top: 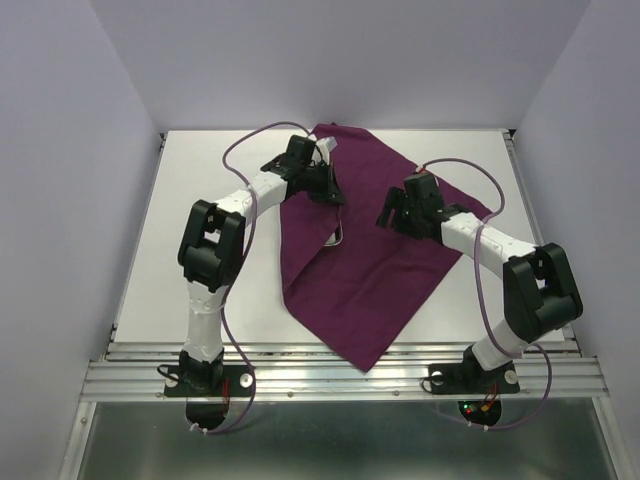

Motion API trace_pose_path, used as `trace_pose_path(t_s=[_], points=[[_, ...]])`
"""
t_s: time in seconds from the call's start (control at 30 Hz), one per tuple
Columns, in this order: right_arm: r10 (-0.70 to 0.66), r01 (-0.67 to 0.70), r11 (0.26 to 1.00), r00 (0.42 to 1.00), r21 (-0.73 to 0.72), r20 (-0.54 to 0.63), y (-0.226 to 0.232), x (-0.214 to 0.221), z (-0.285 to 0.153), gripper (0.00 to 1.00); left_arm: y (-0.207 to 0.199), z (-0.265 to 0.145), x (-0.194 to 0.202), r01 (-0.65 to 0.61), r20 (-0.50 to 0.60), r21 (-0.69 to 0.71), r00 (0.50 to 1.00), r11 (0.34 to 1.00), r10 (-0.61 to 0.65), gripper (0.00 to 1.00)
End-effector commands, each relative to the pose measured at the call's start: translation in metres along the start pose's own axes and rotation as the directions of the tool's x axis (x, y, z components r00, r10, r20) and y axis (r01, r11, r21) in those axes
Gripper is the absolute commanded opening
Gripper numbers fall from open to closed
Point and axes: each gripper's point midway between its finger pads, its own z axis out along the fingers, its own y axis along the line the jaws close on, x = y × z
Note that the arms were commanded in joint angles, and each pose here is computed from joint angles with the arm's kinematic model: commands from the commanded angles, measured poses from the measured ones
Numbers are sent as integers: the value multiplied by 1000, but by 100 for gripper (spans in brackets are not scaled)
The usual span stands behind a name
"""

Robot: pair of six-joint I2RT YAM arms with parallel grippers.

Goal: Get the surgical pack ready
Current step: Pack the surgical kit at the center of the board.

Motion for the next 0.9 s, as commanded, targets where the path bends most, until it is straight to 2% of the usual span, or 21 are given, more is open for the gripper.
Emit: trace_pose_path(t_s=[0.0, 0.1, 0.13, 0.23, 0.37, 0.4, 0.47, 0.5, 0.67, 0.7, 0.87], points=[[16, -14, 1000, 996, -17, 85, 6, -23, -12, 78, -23, 3, -18, -56, 18, 52, 998, 997, 55, 8], [13, -11, 1000, 997, -24, 82, 8, -23, -13, 78, -30, 3, -20, -57, 6, 76, 998, 995, 56, 27], [11, -9, 1000, 997, -27, 81, 9, -24, -12, 78, -36, -2, -25, -67, 16, 83, 998, 994, 66, 38], [9, -5, 999, 997, -44, 76, 13, -25, -13, 77, -47, -11, -32, -94, 26, 89, 995, 992, 92, 49], [2, 7, 992, 998, -129, 64, 32, -28, -11, 77, -63, -34, -54, -152, 66, 71, 987, 986, 147, 52], [0, 5, 982, 1000, -187, 28, 43, -23, -11, 77, -70, -43, -63, -170, 90, 67, 982, 983, 163, 52], [-3, 4, 960, 1000, -279, 6, 63, -24, -9, 77, -65, -59, -71, -172, 107, 24, 980, 985, 168, 52], [6, -5, 960, 1000, -279, 4, 64, -23, -5, 77, -61, -65, -75, -164, 119, 11, 980, 986, 162, 52], [47, -70, 904, 997, -422, -63, 101, -26, 6, 77, -18, -104, -79, -71, 176, -73, 981, 995, 83, 51], [47, -85, 901, 994, -426, -99, 101, -18, 14, 77, 7, -108, -69, -17, 164, -100, 986, 995, 34, 51], [69, -90, 893, 996, -442, -63, 114, -37, 29, 73, 48, -126, -64, 40, 197, -158, 980, 987, -8, 51]])
